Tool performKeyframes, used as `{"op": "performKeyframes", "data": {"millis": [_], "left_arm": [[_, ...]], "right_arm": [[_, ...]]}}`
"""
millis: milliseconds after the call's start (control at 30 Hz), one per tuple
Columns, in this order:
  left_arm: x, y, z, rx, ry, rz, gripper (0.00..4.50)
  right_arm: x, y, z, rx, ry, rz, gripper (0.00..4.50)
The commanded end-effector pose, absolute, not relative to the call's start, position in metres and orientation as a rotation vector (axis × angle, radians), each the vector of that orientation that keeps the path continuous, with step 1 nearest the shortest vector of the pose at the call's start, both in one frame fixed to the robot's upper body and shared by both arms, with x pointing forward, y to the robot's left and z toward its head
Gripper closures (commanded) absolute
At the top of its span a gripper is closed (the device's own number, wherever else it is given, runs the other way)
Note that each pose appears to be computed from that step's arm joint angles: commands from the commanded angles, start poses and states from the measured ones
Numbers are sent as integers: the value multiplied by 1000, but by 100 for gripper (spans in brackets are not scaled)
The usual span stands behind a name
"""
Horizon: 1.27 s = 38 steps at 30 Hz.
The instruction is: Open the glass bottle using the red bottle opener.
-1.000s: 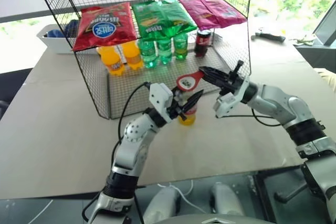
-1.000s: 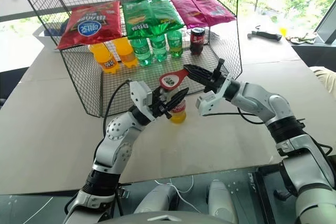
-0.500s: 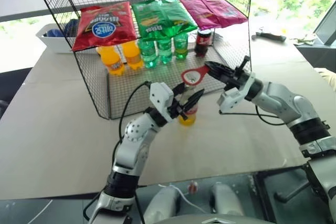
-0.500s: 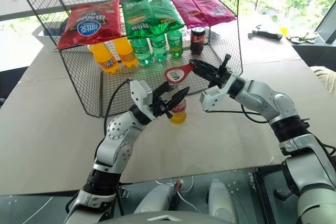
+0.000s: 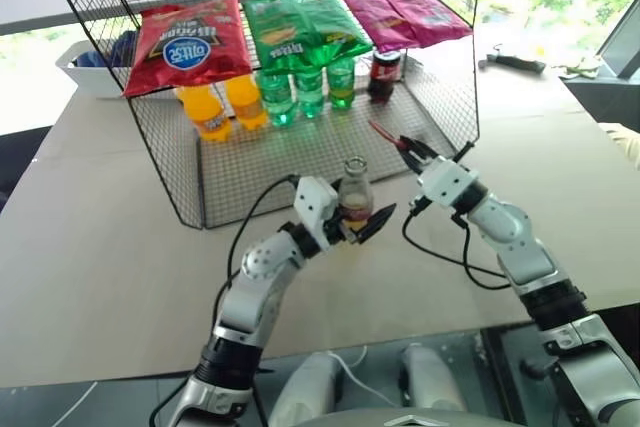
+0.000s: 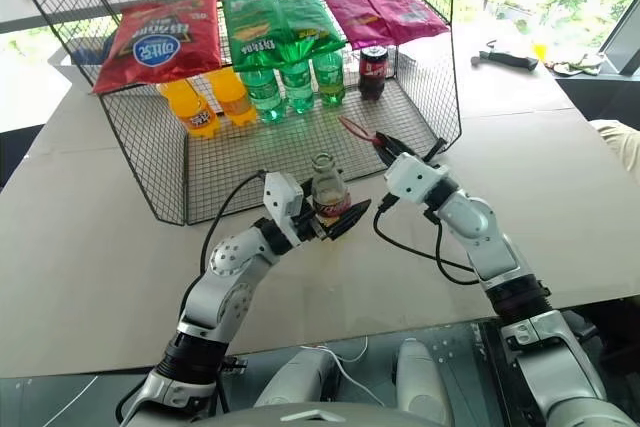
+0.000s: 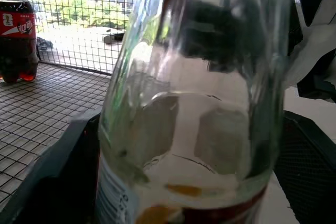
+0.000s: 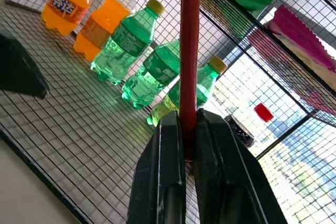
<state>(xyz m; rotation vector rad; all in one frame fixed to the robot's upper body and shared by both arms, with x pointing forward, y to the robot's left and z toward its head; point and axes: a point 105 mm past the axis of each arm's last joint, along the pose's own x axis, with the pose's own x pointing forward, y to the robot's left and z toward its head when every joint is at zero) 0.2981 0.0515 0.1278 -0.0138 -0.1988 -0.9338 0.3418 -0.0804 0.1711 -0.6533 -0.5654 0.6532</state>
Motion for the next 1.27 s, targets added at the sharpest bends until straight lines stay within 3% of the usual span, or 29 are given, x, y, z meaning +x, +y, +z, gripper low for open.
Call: {"op": "performKeyframes", "data": {"millis": [33, 267, 333, 367, 400, 533, 633, 667, 933, 1033, 1267], "left_arm": [[294, 50, 139, 11, -252, -948, 4], [288, 60, 134, 57, -234, -956, 4], [281, 70, 128, 93, -207, -964, 4], [278, 75, 125, 104, -193, -964, 0], [275, 79, 122, 114, -182, -962, 0], [268, 97, 112, 136, -135, -942, 0], [264, 107, 106, 144, -109, -924, 0], [262, 112, 104, 146, -96, -912, 0], [240, 148, 93, 156, -4, -792, 0], [233, 168, 85, 183, 51, -699, 0], [220, 191, 75, 199, 107, -573, 0]], "right_arm": [[336, -83, 183, -592, -577, 636, 450], [329, -86, 166, -392, -396, 680, 450], [320, -88, 149, -243, -254, 700, 450], [315, -89, 142, -182, -195, 710, 366], [311, -89, 138, -140, -156, 718, 343], [300, -95, 129, -12, -42, 696, 175], [294, -101, 125, 13, 1, 687, 27], [291, -105, 121, 24, 34, 686, 4], [259, -136, 95, -29, 162, 737, 4], [244, -150, 92, -126, 125, 793, 4], [238, -175, 93, -172, 41, 812, 4]]}}
